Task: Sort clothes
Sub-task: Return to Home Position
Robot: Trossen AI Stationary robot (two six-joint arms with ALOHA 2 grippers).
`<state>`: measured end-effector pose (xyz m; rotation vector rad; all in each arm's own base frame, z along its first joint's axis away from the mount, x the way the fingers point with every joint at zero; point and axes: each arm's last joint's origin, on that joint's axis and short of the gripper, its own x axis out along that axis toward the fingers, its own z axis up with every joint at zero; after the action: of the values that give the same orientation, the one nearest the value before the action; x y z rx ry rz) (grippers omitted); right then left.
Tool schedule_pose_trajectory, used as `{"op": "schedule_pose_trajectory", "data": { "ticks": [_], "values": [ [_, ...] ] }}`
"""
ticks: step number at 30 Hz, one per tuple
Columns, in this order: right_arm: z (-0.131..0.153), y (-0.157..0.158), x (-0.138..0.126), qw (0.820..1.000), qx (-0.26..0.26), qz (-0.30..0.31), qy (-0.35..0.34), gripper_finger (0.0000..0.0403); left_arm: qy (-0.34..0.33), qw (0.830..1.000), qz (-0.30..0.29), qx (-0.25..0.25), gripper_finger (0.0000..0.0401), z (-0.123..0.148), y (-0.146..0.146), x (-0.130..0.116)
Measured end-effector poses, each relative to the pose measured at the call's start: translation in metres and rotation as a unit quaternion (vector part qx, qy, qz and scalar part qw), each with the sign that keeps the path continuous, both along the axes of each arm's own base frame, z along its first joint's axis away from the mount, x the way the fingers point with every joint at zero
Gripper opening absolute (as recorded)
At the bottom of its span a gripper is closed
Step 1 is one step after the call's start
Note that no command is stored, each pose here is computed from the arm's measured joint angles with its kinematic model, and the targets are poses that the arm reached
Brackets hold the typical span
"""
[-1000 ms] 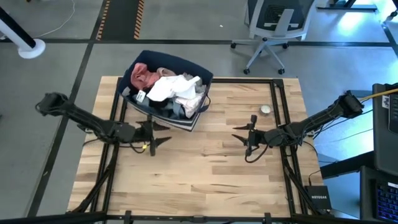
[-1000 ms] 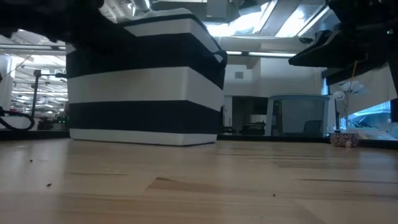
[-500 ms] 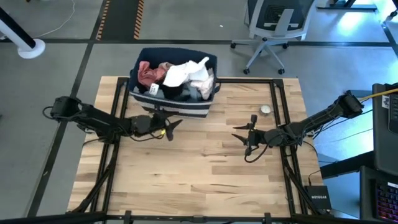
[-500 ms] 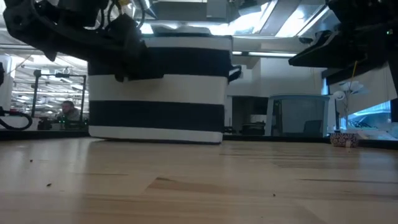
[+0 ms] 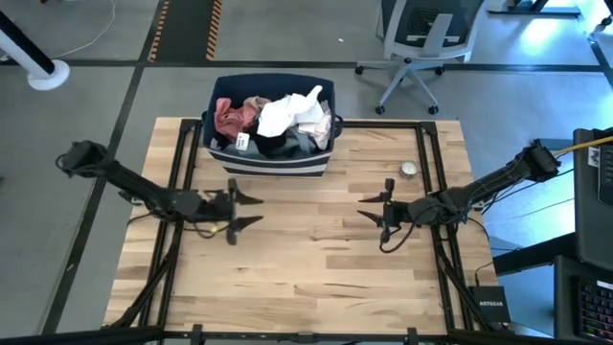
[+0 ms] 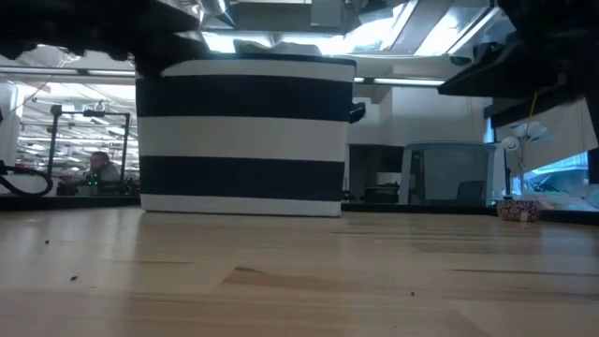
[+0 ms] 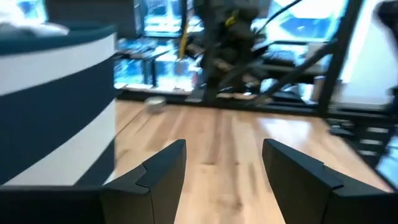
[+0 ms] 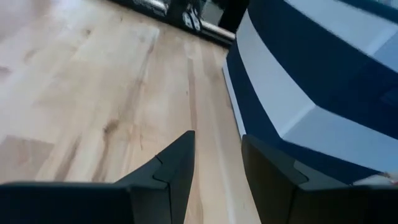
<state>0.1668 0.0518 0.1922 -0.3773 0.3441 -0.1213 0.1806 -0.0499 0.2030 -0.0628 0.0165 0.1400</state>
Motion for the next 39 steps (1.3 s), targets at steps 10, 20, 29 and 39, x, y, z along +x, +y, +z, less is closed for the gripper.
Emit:
{"op": "schedule_pose_trajectory", "data": {
  "ticks": [10,20,29,39],
  "values": [
    [-0.007,-0.001,-0.007,0.998,-0.031,0.05,-0.015,0.0149,-0.054,0.998,0.025,-0.017,0.0208,-0.017,0.011,-0.046],
    [-0.025,-0.015,-0.042,0.993,-0.031,0.059,-0.093,0.0149,-0.048,0.998,0.026,-0.02,0.0208,-0.022,0.014,-0.054],
    [-0.012,-0.023,-0.07,0.978,-0.054,0.117,-0.163,0.0149,-0.041,0.999,0.025,-0.025,0.0208,-0.024,0.014,-0.053],
    [-0.02,-0.026,-0.075,0.977,-0.082,0.116,-0.161,0.0149,-0.023,0.999,0.025,-0.03,0.0208,-0.028,0.013,-0.053]
  ]
}}
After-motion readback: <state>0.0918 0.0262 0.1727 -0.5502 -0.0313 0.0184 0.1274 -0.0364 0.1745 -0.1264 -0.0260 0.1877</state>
